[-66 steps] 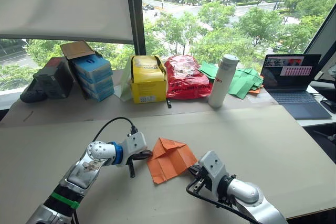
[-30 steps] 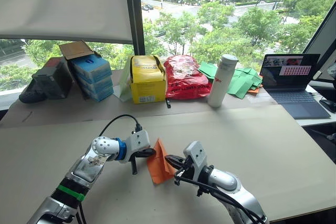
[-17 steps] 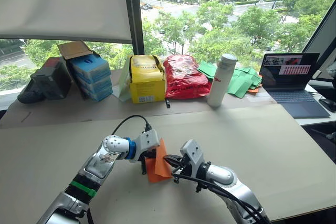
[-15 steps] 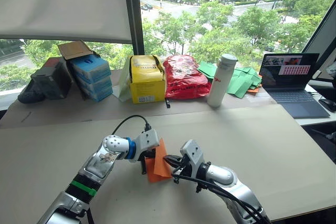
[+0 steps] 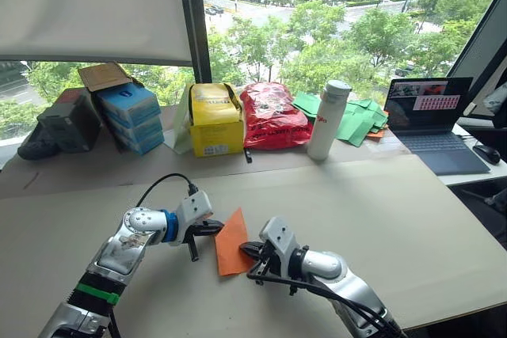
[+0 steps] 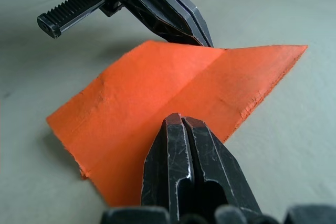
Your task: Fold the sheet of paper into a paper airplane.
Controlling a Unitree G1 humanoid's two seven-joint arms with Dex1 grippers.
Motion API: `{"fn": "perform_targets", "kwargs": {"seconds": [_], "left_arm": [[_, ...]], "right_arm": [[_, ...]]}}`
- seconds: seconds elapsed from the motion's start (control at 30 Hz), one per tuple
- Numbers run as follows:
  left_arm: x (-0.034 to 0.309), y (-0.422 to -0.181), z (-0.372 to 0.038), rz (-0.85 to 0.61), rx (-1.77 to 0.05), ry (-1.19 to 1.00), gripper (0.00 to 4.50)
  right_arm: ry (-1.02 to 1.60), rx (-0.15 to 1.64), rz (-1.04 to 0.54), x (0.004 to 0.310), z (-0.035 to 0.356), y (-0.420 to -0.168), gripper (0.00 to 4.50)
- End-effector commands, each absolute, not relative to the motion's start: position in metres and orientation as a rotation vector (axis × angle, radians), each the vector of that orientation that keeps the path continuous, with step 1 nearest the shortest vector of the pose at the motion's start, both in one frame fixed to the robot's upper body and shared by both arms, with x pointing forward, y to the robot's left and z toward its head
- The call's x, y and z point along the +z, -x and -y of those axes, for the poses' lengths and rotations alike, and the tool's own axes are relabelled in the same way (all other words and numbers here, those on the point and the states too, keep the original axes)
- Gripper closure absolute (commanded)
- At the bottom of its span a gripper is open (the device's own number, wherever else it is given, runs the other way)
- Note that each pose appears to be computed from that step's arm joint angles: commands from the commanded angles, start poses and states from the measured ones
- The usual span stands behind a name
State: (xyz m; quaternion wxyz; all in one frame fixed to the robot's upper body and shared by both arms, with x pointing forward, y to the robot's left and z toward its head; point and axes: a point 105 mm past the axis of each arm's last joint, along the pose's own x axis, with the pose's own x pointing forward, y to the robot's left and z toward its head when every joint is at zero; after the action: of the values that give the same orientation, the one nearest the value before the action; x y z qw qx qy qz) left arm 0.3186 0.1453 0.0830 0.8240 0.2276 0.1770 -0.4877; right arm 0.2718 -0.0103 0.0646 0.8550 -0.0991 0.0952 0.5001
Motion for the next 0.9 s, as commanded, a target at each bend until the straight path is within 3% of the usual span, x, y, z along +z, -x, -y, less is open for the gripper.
{"fn": "perform_targets", "kwargs": {"seconds": [0.03,0.27,0.37,0.47,0.77,0.9], "left_arm": [[0.101,-0.321,-0.153,-0.332,-0.993,-0.49,4.49],[0.139,-0.318,-0.15,-0.23,-1.0,-0.421,4.49],[0.131,-0.304,-0.142,-0.246,-1.068,-0.393,4.49],[0.103,-0.296,-0.141,-0.316,-1.075,-0.401,4.49],[0.061,-0.294,-0.145,-0.397,-1.074,-0.506,4.49],[0.058,-0.291,-0.14,-0.388,-1.099,-0.494,4.49]], "right_arm": [[0.243,1.072,-0.22,0.062,0.008,-0.271,4.5],[0.26,1.048,-0.295,0.051,0.015,-0.274,4.5],[0.26,1.052,-0.297,0.051,0.016,-0.273,4.5],[0.264,1.054,-0.296,0.054,0.016,-0.274,4.5],[0.306,1.067,-0.27,0.066,0.017,-0.281,4.5],[0.344,1.062,-0.271,0.068,0.02,-0.292,4.5]]}}
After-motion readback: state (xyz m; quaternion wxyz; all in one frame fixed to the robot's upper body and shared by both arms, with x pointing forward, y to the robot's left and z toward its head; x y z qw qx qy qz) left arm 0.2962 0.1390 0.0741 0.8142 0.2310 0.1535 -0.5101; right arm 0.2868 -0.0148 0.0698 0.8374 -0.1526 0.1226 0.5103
